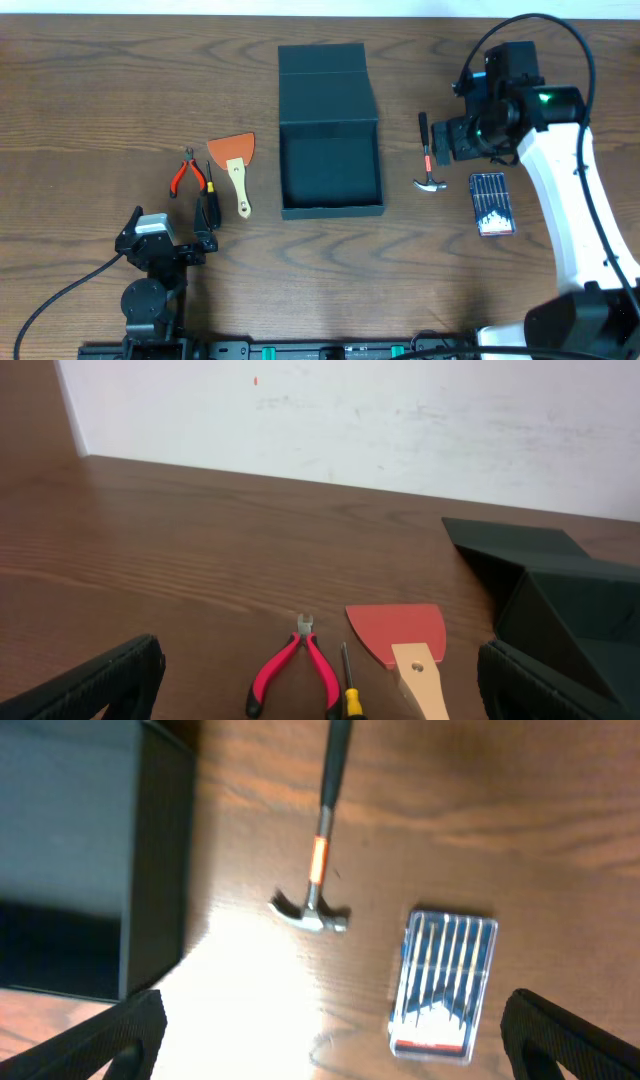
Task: Pack container
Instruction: 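Move the right gripper over the clear screwdriver case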
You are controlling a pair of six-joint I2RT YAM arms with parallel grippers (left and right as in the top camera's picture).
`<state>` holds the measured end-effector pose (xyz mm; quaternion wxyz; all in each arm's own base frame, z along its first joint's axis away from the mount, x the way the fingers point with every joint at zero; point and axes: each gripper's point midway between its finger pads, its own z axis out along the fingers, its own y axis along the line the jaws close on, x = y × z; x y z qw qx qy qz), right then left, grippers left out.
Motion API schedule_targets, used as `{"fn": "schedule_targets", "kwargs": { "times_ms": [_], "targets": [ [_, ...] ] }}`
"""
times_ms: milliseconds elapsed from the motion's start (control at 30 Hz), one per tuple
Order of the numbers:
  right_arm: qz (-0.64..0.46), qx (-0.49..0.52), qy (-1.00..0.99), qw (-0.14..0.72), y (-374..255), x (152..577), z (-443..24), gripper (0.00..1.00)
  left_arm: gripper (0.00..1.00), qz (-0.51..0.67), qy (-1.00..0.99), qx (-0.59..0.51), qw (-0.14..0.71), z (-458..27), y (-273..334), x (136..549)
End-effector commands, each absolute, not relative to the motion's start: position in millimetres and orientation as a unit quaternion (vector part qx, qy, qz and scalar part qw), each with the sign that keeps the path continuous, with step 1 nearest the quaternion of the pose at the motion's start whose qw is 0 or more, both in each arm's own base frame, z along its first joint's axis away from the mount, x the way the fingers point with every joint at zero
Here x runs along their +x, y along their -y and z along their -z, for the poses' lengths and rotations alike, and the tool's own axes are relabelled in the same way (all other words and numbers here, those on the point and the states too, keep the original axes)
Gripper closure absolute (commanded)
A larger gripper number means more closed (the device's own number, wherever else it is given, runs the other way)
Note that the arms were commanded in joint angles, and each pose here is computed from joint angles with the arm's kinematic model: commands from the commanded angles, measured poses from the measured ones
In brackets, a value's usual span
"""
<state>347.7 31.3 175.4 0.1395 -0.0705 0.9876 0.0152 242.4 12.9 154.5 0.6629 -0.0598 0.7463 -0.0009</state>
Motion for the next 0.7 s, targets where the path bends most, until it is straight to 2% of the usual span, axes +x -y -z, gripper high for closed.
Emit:
{"fn": "schedule_targets", "kwargs": {
  "times_ms": [0,500,667],
  "targets": [
    [0.005,-0.067,-0.991,0.119,-18.8,346.6,-164.6,0.01,0.01,-0.008,-0.760,-0.058,0.647,-137.0,-14.9,242.4],
    [0.010,-0.015,-0.999,0.050,24.3,309.6,-82.2,0.01,0.01,-0.008,-0.760,-0.058,0.647,-136.8,-14.8,242.4],
    [0.011,0.022,-0.998,0.051,44.5,304.7,-68.1,0.01,0.01,-0.008,-0.760,-0.058,0.647,-137.0,-14.9,242.4]
  ]
}}
